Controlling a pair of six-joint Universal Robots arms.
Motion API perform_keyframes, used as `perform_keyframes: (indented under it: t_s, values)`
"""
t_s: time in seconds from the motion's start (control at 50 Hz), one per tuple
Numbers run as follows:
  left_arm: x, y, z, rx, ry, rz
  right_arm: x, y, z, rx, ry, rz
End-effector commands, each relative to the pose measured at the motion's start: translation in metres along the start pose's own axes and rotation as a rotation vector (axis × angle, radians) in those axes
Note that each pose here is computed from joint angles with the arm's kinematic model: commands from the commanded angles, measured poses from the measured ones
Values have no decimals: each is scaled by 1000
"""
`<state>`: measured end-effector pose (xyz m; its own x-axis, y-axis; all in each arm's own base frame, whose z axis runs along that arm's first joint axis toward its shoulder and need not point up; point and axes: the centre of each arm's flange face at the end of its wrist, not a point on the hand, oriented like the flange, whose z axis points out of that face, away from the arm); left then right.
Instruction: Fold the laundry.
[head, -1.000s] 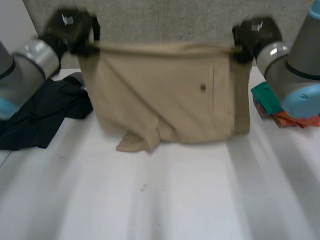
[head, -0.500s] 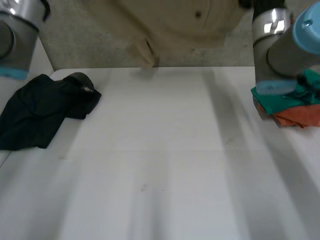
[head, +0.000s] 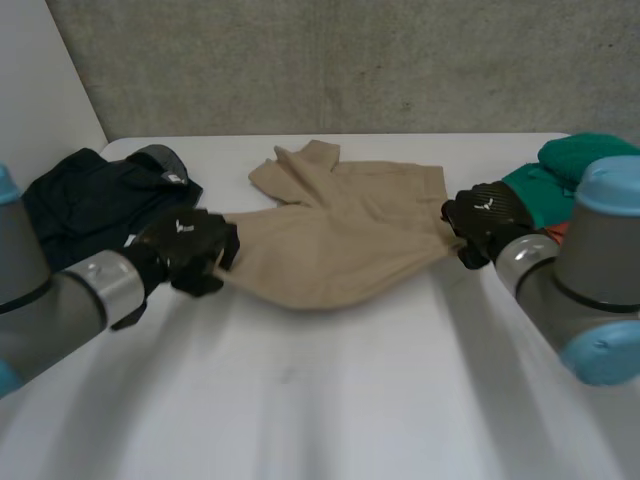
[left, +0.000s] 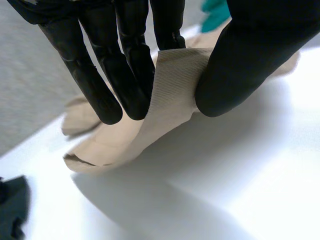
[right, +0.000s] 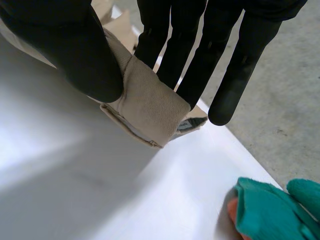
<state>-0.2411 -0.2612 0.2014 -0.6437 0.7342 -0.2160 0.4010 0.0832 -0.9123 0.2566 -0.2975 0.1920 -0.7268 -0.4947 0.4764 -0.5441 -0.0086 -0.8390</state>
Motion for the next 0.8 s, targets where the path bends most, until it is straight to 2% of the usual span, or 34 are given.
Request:
perform_keyframes:
  t_s: [0.02, 0.08, 0.14, 0.2, 0.22, 0.3, 0.34, 0.38, 0.52, 0.68, 0.8]
  values:
    - [38, -18, -71, -243, 146, 56, 2, -8, -72, -206, -197, -171]
    - [59, -22, -101, -381, 277, 52, -5, 0, -107, -340, -353, -245]
    - [76, -27, -122, -472, 409, 86, -8, 5, -128, -391, -471, -299]
    - [80, -31, -128, -479, 466, 143, -8, 5, -126, -353, -484, -334]
    - [77, -33, -124, -447, 462, 196, -7, 7, -121, -342, -476, -326]
    - [64, -35, -96, -351, 408, 271, -4, 14, -105, -348, -433, -288]
    - [57, -33, -81, -325, 380, 275, -4, 16, -97, -344, -414, -269]
    - [47, -30, -60, -296, 338, 266, -2, 19, -86, -336, -376, -233]
    - [25, -26, -29, -305, 262, 189, 1, 26, -69, -320, -304, -164]
    - [-7, -30, 12, -189, 88, 172, -2, 25, -64, -275, -279, -170]
    - [-16, -22, 47, -119, 1, 155, -5, 22, -62, -246, -264, -158]
